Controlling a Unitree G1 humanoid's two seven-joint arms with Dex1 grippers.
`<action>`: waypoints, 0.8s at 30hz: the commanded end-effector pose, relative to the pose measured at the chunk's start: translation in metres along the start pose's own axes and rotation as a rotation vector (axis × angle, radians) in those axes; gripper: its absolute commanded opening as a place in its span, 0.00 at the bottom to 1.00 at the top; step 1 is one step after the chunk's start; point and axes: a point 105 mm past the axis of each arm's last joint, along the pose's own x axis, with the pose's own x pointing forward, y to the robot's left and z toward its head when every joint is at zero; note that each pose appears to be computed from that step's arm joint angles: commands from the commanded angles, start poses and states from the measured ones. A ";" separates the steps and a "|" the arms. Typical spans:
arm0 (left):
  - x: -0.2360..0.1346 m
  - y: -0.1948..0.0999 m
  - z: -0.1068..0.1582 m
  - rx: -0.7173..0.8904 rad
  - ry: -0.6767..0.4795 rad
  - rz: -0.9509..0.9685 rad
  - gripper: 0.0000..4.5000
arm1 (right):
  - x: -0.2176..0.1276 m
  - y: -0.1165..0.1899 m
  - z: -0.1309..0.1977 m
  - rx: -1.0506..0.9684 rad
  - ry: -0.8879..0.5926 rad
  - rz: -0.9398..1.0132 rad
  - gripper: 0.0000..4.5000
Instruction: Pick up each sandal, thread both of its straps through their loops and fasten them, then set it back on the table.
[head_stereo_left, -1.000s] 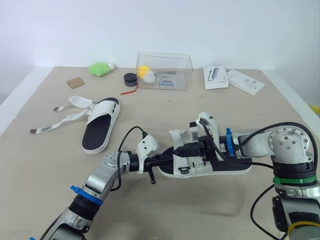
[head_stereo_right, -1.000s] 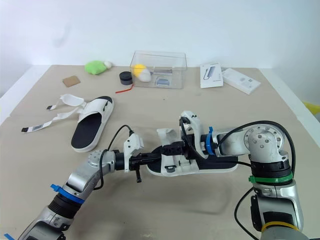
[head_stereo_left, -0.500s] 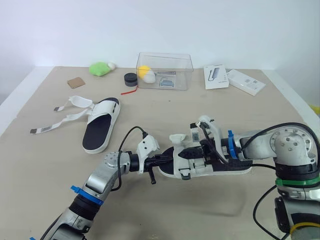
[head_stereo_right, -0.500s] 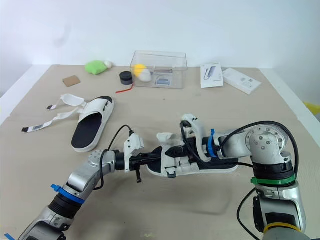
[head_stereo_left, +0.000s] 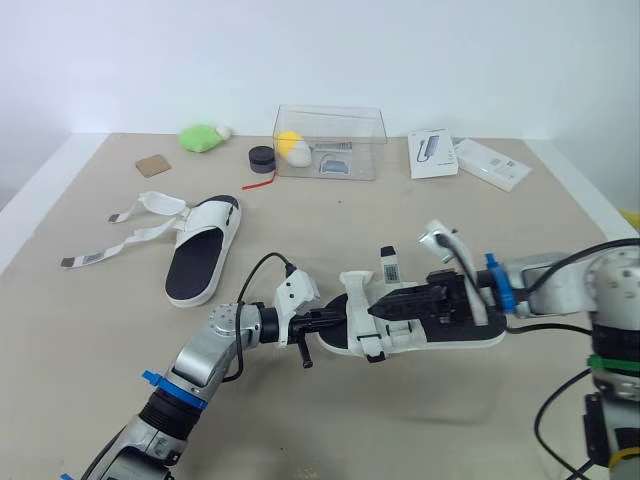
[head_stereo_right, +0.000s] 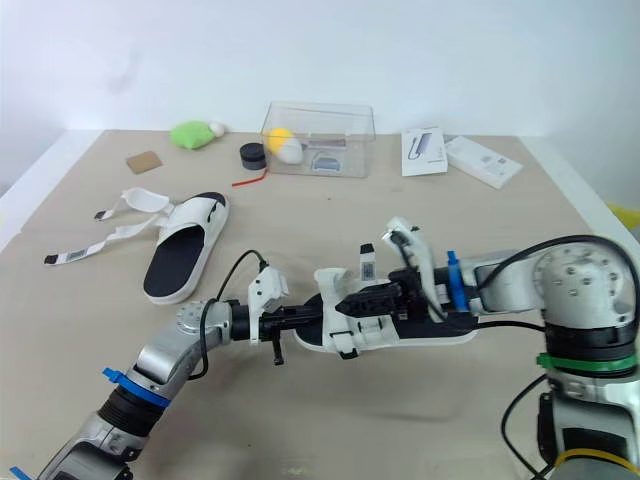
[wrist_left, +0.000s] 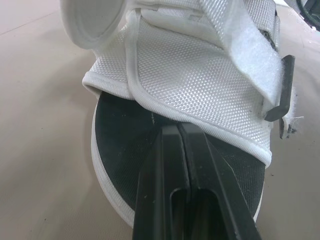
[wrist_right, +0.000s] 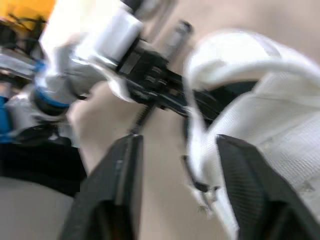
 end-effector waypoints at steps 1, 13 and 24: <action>-0.005 -0.001 -0.045 -0.090 0.150 0.029 0.00 | -0.005 0.015 -0.026 -0.018 0.086 0.036 0.86; -0.005 -0.001 -0.045 -0.086 0.153 0.023 0.00 | 0.021 -0.012 -0.054 -0.065 0.134 -0.138 0.86; -0.006 -0.002 -0.046 -0.090 0.154 0.025 0.00 | 0.040 -0.017 -0.045 -0.084 0.084 -0.153 0.86</action>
